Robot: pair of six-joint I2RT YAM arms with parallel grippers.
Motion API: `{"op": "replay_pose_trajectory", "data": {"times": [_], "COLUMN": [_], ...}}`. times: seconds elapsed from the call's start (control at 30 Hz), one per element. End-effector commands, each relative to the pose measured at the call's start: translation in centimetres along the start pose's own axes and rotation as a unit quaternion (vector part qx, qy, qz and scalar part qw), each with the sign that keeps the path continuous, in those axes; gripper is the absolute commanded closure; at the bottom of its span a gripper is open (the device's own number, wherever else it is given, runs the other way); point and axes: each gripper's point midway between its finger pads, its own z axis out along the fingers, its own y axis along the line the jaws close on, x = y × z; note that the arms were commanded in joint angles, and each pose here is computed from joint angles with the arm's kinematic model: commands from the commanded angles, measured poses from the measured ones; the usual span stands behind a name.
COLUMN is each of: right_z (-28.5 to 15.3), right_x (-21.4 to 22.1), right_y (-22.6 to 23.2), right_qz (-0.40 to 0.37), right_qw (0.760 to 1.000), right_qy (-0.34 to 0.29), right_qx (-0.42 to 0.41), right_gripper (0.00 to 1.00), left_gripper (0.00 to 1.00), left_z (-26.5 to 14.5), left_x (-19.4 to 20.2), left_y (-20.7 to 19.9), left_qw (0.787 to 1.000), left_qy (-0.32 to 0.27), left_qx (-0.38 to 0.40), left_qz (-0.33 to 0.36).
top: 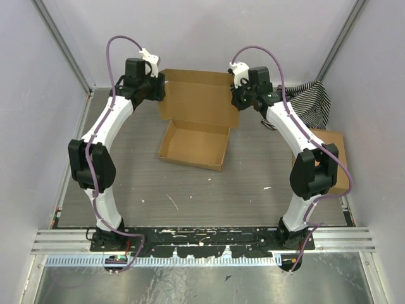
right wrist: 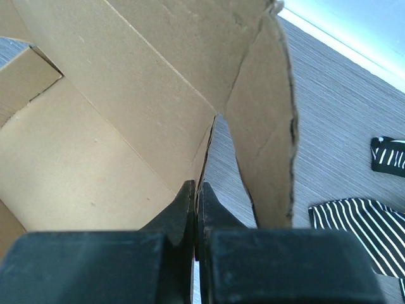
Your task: Fold the paper box
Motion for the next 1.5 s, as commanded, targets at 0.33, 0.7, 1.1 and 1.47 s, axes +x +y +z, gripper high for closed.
{"op": "replay_pose_trajectory", "data": {"times": [0.33, 0.7, 1.1, 1.47], "right_z": [-1.4, 0.8, 1.2, 0.0], "right_x": [-2.4, -1.4, -0.6, -2.4], "right_y": [0.5, 0.7, -1.3, -1.8], "right_qz": [-0.006, 0.049, 0.041, 0.037], "right_qw": [1.0, 0.997, 0.996, 0.997], "right_qy": [-0.022, 0.047, 0.074, 0.056], "right_qx": [-0.014, -0.031, 0.017, 0.033], "right_gripper": [0.98, 0.85, 0.7, 0.69], "left_gripper": [0.74, 1.0, 1.0, 1.0], "left_z": [1.5, -0.3, -3.0, -4.8], "left_x": [-3.2, -1.2, -1.5, -2.5], "left_y": [-1.4, -3.4, -3.8, -3.5], "left_qw": [0.999, 0.996, 0.995, 0.995], "left_qy": [-0.026, 0.005, -0.041, -0.076], "left_qx": [0.045, 0.094, 0.087, 0.069], "left_qz": [0.01, -0.005, 0.011, 0.013]}}
